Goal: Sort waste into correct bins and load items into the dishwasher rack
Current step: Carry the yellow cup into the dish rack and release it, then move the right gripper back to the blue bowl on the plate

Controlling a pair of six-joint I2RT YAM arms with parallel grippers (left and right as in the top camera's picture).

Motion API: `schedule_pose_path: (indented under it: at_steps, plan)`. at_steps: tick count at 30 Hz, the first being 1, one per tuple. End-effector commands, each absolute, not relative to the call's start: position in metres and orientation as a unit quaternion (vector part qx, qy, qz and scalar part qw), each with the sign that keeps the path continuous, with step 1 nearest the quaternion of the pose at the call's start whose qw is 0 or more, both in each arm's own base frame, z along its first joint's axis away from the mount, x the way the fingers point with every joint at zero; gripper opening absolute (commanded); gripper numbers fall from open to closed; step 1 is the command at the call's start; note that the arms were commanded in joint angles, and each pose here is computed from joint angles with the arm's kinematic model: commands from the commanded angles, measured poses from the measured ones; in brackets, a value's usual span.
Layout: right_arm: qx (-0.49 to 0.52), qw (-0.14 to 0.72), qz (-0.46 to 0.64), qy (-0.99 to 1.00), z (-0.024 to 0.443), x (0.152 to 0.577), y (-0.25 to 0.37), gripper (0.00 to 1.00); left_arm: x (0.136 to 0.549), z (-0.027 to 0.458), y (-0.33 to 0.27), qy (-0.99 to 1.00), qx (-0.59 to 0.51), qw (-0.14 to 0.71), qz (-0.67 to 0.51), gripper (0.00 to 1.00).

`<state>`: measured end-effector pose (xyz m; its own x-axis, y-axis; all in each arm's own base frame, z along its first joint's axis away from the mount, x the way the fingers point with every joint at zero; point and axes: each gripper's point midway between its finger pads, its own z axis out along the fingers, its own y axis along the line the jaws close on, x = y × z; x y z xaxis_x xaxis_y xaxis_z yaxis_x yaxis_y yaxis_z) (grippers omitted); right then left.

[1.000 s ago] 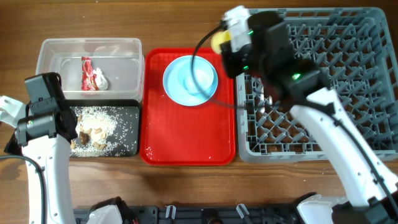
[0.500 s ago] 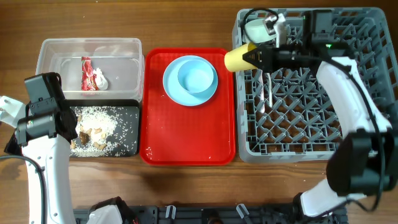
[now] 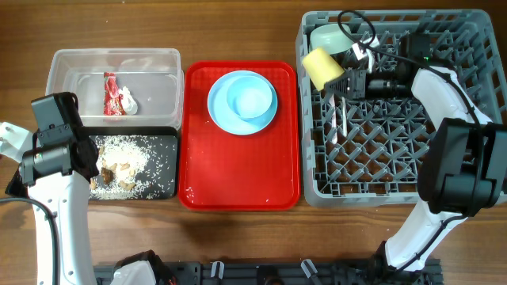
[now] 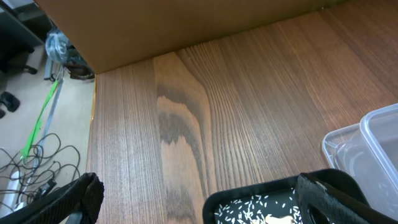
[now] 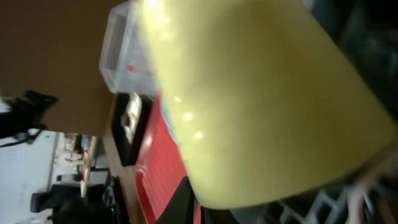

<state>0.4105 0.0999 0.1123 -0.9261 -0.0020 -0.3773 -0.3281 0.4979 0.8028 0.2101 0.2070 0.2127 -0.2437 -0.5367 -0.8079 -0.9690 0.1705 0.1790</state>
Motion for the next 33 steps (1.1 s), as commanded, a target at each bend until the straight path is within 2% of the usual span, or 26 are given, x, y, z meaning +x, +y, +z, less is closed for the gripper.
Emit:
schedule_pose_path:
  at_steps: [1,3,7,12,22,28,33]
  plan:
    - [-0.087,0.12,0.398,0.906,0.064,0.402,0.076,0.04,0.208,0.217,0.21,0.696,-0.538,0.304,0.367,1.0]
    - [-0.076,0.103,0.383,0.915,0.058,0.396,0.069,0.05,0.208,0.217,0.21,0.696,-0.538,0.304,0.367,1.0]
    - [-0.062,0.101,0.384,0.916,0.066,0.393,0.062,0.13,0.208,0.217,0.21,0.696,-0.538,0.304,0.367,1.0]
    - [-0.053,0.127,0.353,0.926,0.094,0.395,0.05,0.2,0.208,0.217,0.21,0.696,-0.538,0.304,0.367,1.0]
    - [-0.034,0.261,0.229,0.937,0.201,0.389,0.025,0.2,0.208,0.217,0.21,0.696,-0.538,0.304,0.367,1.0]
    - [-0.094,0.332,0.222,0.912,0.254,0.377,0.06,0.19,0.208,0.217,0.21,0.696,-0.538,0.304,0.367,1.0]
    - [-0.145,0.337,0.189,0.911,0.258,0.372,0.111,0.19,0.208,0.217,0.21,0.696,-0.538,0.304,0.367,1.0]
